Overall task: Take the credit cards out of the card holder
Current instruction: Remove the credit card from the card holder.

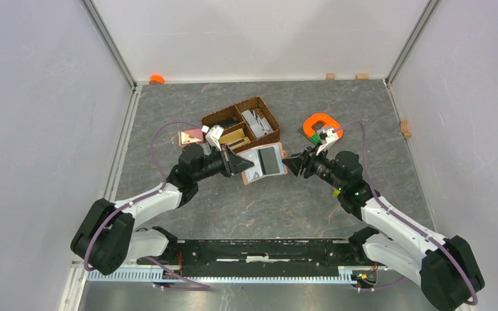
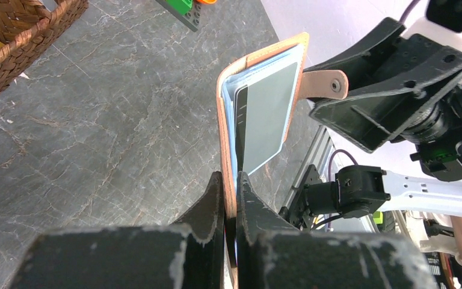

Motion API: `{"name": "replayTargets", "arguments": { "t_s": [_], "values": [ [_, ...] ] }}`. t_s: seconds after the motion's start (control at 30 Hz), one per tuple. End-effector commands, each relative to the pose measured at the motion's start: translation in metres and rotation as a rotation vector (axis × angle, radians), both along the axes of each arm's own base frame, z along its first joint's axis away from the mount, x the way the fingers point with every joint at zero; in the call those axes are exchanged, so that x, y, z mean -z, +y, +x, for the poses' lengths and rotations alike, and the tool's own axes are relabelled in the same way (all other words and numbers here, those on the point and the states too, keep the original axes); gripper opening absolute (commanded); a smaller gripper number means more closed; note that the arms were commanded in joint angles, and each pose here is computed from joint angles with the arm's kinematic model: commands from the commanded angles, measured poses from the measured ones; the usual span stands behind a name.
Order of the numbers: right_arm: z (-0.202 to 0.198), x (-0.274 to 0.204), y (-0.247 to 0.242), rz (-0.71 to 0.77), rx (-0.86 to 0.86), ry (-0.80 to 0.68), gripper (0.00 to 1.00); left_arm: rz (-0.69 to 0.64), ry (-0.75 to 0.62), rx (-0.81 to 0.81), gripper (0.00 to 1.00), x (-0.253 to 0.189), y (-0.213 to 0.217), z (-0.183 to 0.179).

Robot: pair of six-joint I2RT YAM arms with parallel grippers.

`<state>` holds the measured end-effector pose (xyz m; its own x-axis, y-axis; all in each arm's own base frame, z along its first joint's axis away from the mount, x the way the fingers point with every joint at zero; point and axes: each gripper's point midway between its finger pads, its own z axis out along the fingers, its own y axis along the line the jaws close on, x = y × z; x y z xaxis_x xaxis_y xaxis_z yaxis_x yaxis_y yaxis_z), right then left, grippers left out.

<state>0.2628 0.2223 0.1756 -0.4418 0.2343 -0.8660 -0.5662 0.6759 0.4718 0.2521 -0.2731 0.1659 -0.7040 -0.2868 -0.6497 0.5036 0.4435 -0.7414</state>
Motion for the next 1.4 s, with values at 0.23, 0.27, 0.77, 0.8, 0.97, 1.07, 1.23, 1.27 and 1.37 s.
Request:
{"name": "replayTargets", "arguments": {
  "t_s": [0.23, 0.27, 0.77, 0.8, 0.97, 1.07, 1.23, 1.27, 1.37],
  "values": [
    [-0.010, -0.045, 0.003, 0.029, -0.075, -0.207, 0.52, 0.047, -0.016, -0.054, 0.02, 0.001, 0.004, 0.014],
    [-0.015, -0.050, 0.009, 0.047, -0.118, -0.226, 0.50, 0.068, 0.001, -0.069, 0.02, 0.007, 0.006, 0.016],
    [-0.033, -0.018, 0.056, 0.113, -0.391, -0.028, 0.39, -0.092, -0.070, 0.086, 0.02, -0.026, -0.012, -0.005],
    [-0.034, -0.017, 0.057, 0.118, -0.400, -0.019, 0.39, -0.103, -0.073, 0.100, 0.02, -0.028, -0.013, -0.007],
    [-0.037, -0.018, 0.060, 0.141, -0.427, -0.003, 0.38, -0.172, -0.097, 0.167, 0.02, -0.040, -0.019, -0.017],
    [-0.039, -0.020, 0.061, 0.157, -0.441, 0.000, 0.38, -0.208, -0.107, 0.213, 0.02, -0.047, -0.023, -0.023],
    [-0.040, -0.022, 0.059, 0.179, -0.442, 0.006, 0.38, -0.247, -0.132, 0.282, 0.02, -0.058, -0.031, -0.035],
    [-0.039, -0.022, 0.058, 0.185, -0.438, 0.008, 0.37, -0.250, -0.134, 0.284, 0.02, -0.058, -0.031, -0.036],
    [-0.042, -0.027, 0.056, 0.226, -0.450, 0.009, 0.37, -0.252, -0.143, 0.285, 0.02, -0.061, -0.030, -0.038]
  ]
}}
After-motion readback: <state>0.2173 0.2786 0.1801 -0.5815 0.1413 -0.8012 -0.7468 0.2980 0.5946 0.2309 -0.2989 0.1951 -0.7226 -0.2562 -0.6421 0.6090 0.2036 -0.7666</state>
